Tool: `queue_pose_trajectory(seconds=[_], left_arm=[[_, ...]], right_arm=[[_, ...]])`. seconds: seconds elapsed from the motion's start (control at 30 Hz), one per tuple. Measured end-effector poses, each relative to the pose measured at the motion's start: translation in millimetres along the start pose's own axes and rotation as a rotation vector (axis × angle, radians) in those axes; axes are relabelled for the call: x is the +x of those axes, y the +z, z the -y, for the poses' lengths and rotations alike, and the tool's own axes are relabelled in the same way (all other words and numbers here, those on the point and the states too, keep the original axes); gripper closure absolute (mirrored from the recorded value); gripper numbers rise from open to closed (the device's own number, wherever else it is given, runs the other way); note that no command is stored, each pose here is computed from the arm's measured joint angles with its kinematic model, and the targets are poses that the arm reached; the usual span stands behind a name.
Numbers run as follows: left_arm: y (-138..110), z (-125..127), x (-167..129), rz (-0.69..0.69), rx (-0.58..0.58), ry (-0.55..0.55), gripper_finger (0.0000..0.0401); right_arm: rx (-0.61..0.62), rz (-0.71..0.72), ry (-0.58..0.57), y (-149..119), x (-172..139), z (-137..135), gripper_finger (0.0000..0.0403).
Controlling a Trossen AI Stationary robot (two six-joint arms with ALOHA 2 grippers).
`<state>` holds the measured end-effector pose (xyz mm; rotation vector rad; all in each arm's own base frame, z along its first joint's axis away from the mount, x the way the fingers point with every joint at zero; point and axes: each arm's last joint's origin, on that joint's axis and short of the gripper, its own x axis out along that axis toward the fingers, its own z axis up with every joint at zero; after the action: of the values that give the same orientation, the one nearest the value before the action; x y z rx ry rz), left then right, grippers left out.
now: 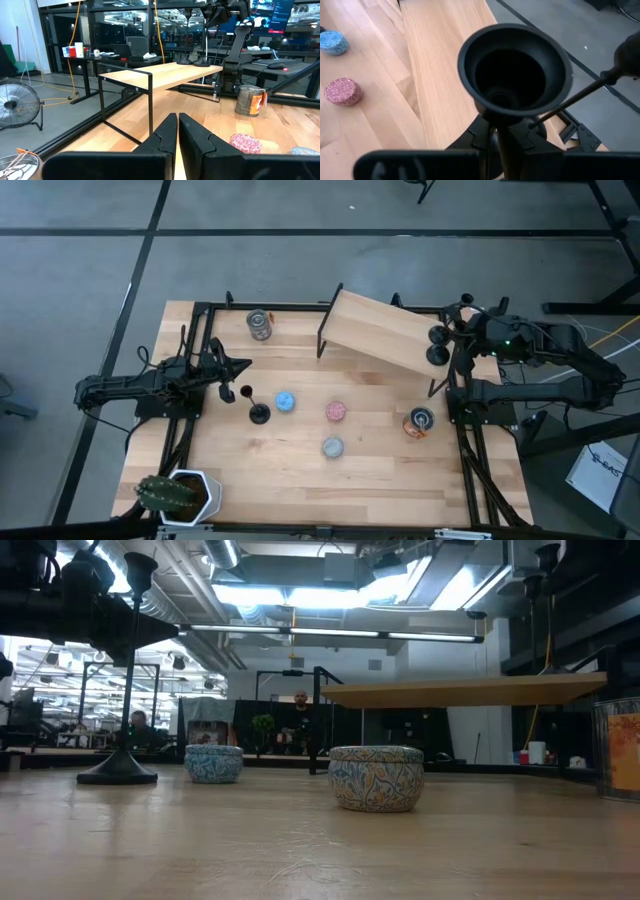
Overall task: Pick & Place candle stick holders
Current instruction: Align the top black candle holder with the other black candle holder on the shelf
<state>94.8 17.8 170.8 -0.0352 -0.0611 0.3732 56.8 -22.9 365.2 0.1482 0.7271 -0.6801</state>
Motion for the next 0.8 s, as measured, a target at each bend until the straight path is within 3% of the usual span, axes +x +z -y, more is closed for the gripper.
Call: queue_pose_trajectory(seconds=[0.8], left_arm=[[0.1, 0.0, 0.0, 0.0, 0.0, 0.0, 0.0389]], right_arm=[[-0.017, 0.03, -0.016, 2.7, 0.6, -0.4, 0.0379]])
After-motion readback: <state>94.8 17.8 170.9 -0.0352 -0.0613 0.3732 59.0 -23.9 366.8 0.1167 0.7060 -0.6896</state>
